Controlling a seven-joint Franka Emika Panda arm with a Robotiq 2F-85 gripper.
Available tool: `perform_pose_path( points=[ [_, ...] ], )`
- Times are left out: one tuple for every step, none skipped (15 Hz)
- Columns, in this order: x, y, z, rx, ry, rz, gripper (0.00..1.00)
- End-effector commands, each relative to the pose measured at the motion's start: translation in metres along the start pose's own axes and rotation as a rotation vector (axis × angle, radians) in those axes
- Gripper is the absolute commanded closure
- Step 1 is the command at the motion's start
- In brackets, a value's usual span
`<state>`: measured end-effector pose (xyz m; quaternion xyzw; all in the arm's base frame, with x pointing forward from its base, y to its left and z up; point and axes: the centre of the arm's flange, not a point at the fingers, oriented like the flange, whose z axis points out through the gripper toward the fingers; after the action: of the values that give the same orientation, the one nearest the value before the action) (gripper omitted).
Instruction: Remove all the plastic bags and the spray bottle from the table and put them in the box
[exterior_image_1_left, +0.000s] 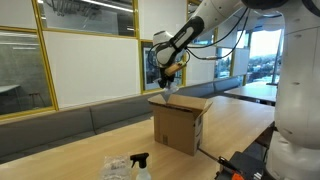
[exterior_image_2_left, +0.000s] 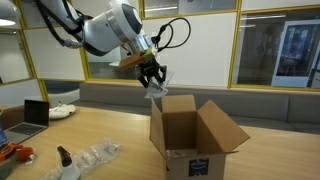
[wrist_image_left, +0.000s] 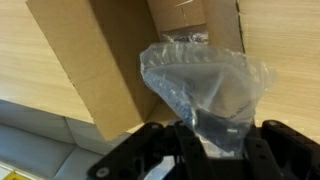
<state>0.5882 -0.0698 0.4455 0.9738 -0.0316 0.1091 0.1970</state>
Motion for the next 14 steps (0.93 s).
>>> perform_pose_path(
  points=[
    [-0.027, 0.035, 0.019, -0.030, -0.007, 0.040, 0.89],
    [-0.033, 0.044, 0.032, -0.022, -0.018, 0.050, 0.89],
    [-0.039, 0.051, 0.046, -0.011, -0.023, 0.059, 0.89],
    [-0.045, 0.057, 0.062, 0.014, -0.028, 0.064, 0.88],
    [-0.049, 0.060, 0.078, 0.037, -0.027, 0.069, 0.89],
    [-0.054, 0.061, 0.091, 0.061, -0.022, 0.069, 0.88],
    [-0.057, 0.060, 0.104, 0.093, -0.009, 0.051, 0.87],
    [-0.061, 0.058, 0.115, 0.126, 0.008, 0.035, 0.87],
    [-0.063, 0.054, 0.125, 0.174, 0.033, 0.004, 0.86],
    [-0.065, 0.051, 0.136, 0.217, 0.055, -0.024, 0.87],
    [-0.067, 0.047, 0.145, 0.253, 0.074, -0.047, 0.87],
    [-0.068, 0.043, 0.153, 0.293, 0.094, -0.069, 0.88],
    [-0.068, 0.037, 0.161, 0.325, 0.103, -0.097, 0.88],
    [-0.069, 0.029, 0.165, 0.351, 0.102, -0.122, 0.80]
  ],
)
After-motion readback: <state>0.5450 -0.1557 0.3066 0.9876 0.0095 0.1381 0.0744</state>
